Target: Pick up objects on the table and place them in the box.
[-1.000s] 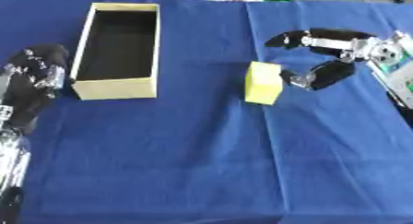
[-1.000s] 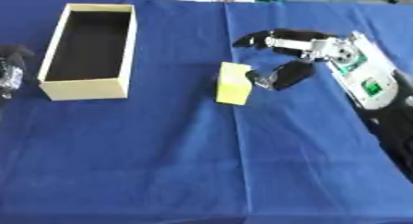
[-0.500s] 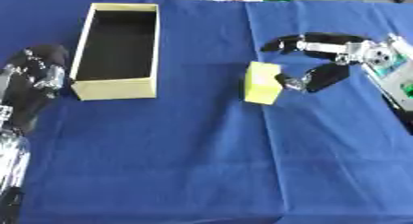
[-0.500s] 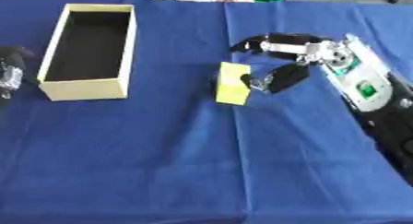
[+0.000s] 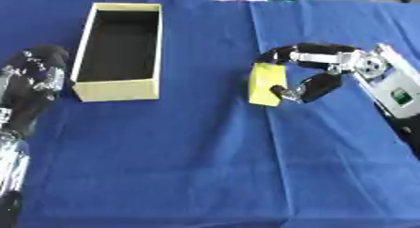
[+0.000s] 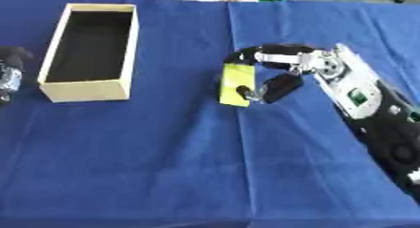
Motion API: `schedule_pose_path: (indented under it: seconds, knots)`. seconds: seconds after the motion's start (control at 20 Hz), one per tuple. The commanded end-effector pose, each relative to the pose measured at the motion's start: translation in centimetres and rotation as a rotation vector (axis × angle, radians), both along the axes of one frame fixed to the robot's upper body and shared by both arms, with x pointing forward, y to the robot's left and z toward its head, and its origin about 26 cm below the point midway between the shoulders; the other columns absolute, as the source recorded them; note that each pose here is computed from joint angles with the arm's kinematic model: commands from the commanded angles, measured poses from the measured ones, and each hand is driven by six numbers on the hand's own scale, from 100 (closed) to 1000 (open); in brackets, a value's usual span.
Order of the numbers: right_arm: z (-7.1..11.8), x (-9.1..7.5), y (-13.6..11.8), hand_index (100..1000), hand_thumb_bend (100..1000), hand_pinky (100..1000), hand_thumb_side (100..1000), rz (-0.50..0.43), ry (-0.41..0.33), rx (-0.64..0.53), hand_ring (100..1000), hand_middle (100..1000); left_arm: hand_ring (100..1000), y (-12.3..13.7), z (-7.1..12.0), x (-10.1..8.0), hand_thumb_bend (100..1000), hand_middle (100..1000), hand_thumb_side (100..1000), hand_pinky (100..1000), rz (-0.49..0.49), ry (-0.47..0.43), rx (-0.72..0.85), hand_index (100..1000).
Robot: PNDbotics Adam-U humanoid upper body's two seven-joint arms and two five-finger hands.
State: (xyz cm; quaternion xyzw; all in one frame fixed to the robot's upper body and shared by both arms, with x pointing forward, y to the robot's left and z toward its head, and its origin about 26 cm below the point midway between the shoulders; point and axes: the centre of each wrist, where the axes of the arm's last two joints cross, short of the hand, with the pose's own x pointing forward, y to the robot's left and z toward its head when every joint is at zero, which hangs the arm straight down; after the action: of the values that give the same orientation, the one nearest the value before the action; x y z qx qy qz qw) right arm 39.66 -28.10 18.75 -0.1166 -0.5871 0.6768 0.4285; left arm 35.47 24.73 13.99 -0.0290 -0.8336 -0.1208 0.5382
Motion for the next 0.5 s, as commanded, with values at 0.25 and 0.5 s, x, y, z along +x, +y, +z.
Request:
schedule_pose_path:
  seconds: [0.25, 0.5]
  knots:
    - [0.1, 0.4, -0.7, 1000, 147, 940, 426, -0.073, -0.05, -0.035, 1000, 976, 824, 0.3, 0.8, 0.0, 100, 657, 246, 549, -0.004, -0.025, 0.016, 705]
    - [-0.6, 0.7, -1.0, 1000, 149, 926, 429, -0.138, -0.081, -0.063, 1000, 979, 824, 0.3, 0.8, 0.0, 100, 657, 246, 548, -0.004, -0.025, 0.016, 705]
